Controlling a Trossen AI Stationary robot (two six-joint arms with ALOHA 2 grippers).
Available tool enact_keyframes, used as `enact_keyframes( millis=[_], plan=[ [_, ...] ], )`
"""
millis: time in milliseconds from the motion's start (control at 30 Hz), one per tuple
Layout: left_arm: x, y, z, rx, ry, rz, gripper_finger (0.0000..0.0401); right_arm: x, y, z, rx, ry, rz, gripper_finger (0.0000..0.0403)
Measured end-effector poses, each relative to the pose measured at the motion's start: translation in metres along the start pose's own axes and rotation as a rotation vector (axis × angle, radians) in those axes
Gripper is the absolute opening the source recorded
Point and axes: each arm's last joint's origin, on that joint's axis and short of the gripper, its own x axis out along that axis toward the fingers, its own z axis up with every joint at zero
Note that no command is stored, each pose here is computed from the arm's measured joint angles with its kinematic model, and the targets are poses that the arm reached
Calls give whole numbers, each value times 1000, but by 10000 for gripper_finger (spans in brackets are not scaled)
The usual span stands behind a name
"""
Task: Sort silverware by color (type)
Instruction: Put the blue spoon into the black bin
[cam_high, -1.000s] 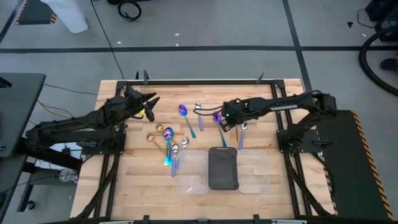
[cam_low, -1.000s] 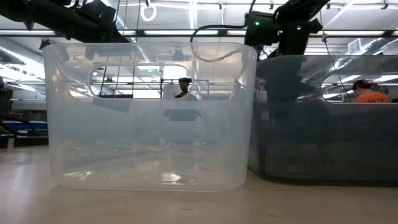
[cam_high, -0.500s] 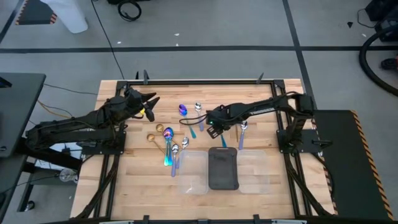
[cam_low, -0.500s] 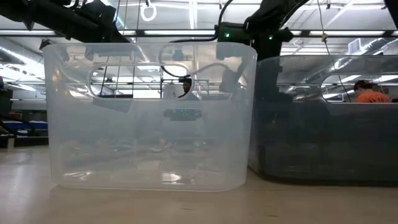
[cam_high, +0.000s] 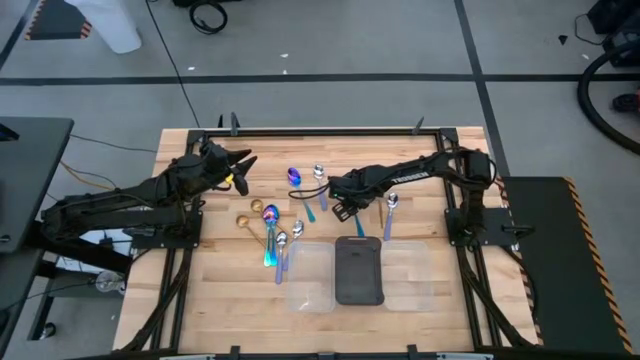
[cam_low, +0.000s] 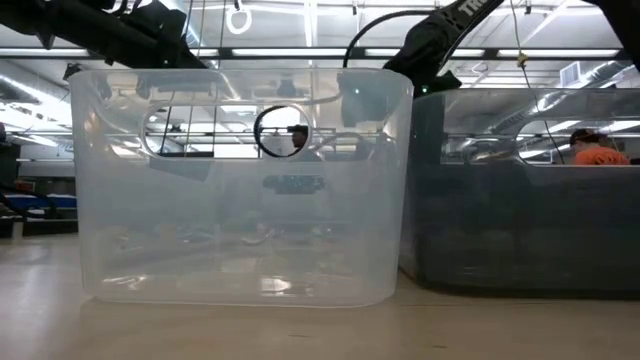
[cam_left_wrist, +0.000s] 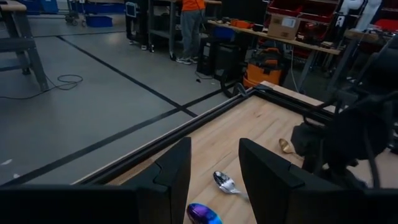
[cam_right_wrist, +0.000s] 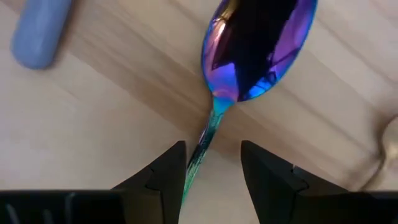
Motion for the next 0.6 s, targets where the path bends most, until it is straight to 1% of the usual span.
enact_keyframes(
  millis=[167, 267, 600],
  plan=[
    [0, 0, -1, 4, 12, -14, 142, 3, -1, 2, 1, 9, 7, 163],
    [0, -1, -2, 7, 18, -15, 142, 3, -1, 2, 4, 10, 10, 154],
    [-3, -7, -3, 27, 28, -60, 142, 3, 2, 2, 1, -3, 24, 81]
  ],
)
